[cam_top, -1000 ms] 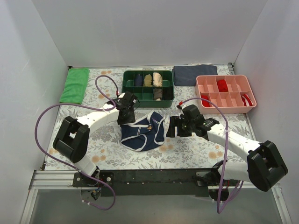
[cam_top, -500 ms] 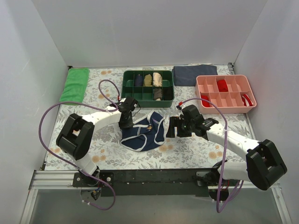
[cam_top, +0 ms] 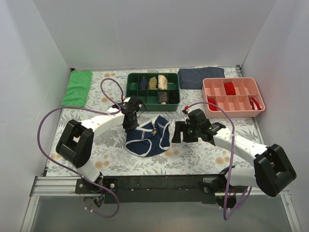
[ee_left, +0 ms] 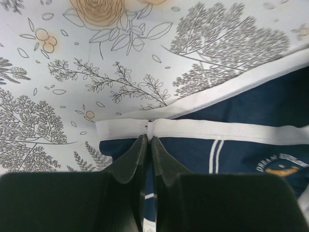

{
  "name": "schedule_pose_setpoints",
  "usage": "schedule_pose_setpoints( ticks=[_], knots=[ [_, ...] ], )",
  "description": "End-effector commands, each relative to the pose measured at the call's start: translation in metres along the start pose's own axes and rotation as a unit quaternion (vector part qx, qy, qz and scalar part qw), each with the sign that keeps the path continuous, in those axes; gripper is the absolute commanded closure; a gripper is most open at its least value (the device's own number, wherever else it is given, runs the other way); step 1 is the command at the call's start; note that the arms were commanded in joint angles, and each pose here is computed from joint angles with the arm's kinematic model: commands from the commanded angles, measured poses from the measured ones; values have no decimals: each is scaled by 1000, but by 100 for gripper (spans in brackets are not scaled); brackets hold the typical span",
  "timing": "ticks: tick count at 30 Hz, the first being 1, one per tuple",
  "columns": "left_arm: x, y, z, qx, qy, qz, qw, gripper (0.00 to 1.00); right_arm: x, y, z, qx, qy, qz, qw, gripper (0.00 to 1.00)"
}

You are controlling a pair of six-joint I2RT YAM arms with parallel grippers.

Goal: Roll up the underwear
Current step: Flatten out the underwear at the center of the board.

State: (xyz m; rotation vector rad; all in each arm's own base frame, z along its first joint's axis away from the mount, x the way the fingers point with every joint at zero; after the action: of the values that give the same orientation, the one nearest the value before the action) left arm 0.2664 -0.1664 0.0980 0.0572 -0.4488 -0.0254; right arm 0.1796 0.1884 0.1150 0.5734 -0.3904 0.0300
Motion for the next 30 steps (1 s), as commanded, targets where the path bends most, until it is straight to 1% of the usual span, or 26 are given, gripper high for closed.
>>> schedule_pose_setpoints(
  ticks=[1,5,7,9,11,12,13,14,15,18,21,22,23,24,25,29,30],
  knots=[
    [32,0,44,-21,-72,16,997,100,-3,-1,-4,2,5,-2,1000,21],
    [35,0,56,-35,-84,21,996,100,-5,-3,-7,0,10,-3,1000,20],
    [33,6,60,-22,-83,30,996,100,-3,-3,-8,0,7,-2,1000,21],
    [28,13,60,-3,-82,36,996,100,2,2,-9,7,2,-1,1000,22],
    [25,17,65,-5,-93,53,994,100,6,5,-13,13,-2,2,1000,26],
    [16,22,62,1,-90,57,994,100,12,11,-13,23,-6,4,1000,30],
    [13,24,63,-1,-96,62,993,100,15,13,-15,26,-6,6,1000,38],
    [15,26,71,-15,-119,80,990,100,17,15,-19,29,0,5,1000,45],
    [9,28,68,-21,-115,84,990,100,22,23,-19,46,2,8,999,49],
    [7,32,70,-27,-124,106,986,100,27,33,-26,74,4,11,997,79],
    [2,33,65,-28,-120,110,986,100,32,39,-32,92,-1,14,996,91],
    [1,32,63,-30,-120,110,986,100,35,41,-33,93,-3,13,996,93],
    [0,32,62,-29,-119,110,986,100,34,41,-36,94,3,13,995,94],
    [0,33,61,-27,-120,112,986,100,35,45,-38,109,6,17,994,98],
    [0,33,60,-25,-121,111,986,100,36,47,-39,111,6,17,994,99],
    [-1,38,56,-11,-120,115,986,100,31,48,-56,112,36,14,993,99],
    [-1,40,56,-9,-119,117,986,100,32,47,-59,104,33,13,994,99]
  ],
)
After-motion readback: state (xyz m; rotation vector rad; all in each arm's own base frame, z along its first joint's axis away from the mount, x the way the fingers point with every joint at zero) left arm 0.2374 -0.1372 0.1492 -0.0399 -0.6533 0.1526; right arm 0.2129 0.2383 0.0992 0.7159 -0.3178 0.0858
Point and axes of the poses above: each gripper's point midway between its finger pads, its own z axis back along the fingers, its own y axis along the line the jaws close on, x = y × z, the point moved 6 cm from there along z, back along the fingers, and after that the axes turned 9 degrees about -z, right-handed, at the moved point
